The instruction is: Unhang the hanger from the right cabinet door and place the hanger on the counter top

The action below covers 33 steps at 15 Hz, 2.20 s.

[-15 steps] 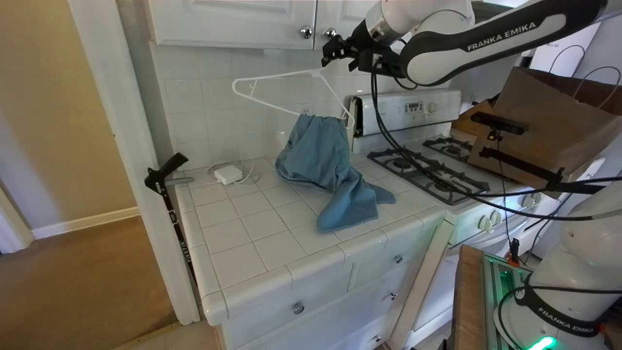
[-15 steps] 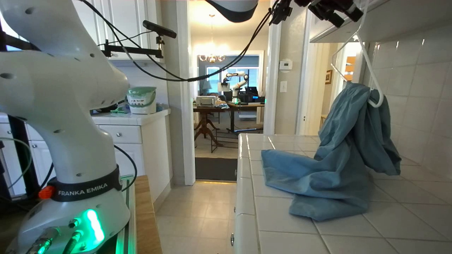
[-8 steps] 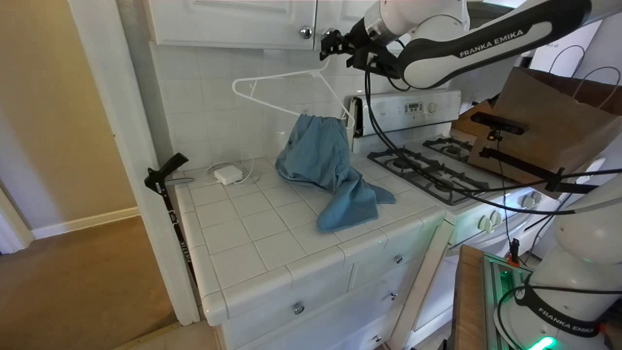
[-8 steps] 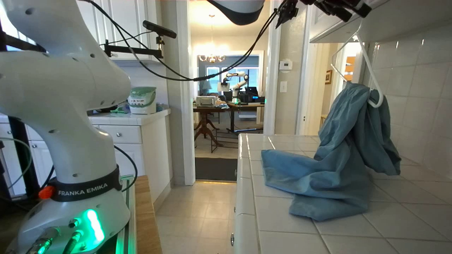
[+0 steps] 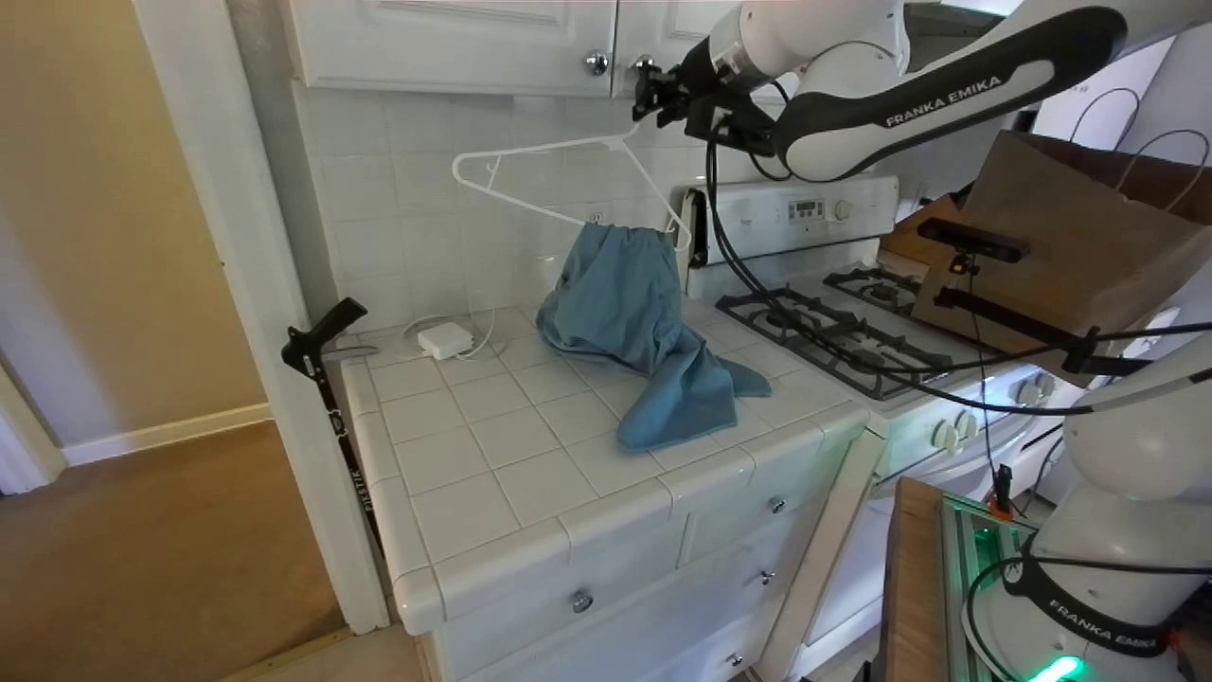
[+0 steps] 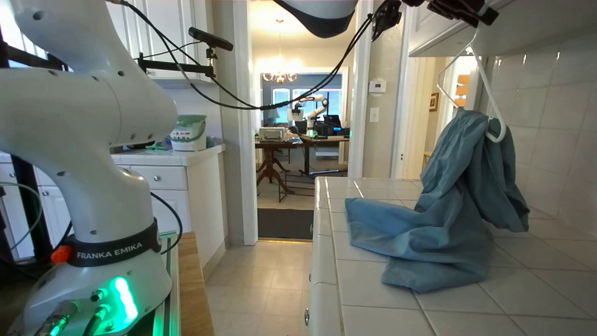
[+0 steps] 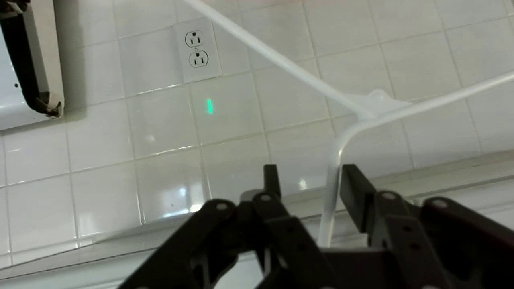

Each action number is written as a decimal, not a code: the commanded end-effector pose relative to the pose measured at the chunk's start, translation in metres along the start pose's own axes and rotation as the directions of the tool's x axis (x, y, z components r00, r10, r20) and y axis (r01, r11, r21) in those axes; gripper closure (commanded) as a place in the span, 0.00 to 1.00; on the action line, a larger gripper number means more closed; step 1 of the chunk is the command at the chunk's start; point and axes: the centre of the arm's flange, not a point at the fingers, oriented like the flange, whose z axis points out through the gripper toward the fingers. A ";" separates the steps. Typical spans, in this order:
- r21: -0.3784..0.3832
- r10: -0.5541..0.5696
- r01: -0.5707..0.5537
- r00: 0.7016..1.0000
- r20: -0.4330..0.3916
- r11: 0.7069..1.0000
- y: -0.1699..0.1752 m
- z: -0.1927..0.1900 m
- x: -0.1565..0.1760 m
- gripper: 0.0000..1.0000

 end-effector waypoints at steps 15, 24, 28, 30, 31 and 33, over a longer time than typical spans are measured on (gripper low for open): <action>0.008 0.036 -0.036 0.999 0.010 0.999 -0.008 -0.017 0.002 0.95; -0.044 0.214 -0.212 0.976 0.037 0.976 0.013 -0.031 0.030 0.95; -0.049 0.193 -0.188 0.972 0.131 0.981 0.020 -0.041 0.019 0.96; -0.057 0.183 -0.175 0.963 0.199 0.983 0.025 -0.045 0.011 0.96; -0.071 0.175 -0.163 0.961 0.215 0.984 0.030 -0.046 0.007 0.96; -0.103 0.156 -0.133 0.950 0.269 0.986 0.041 -0.045 -0.002 0.96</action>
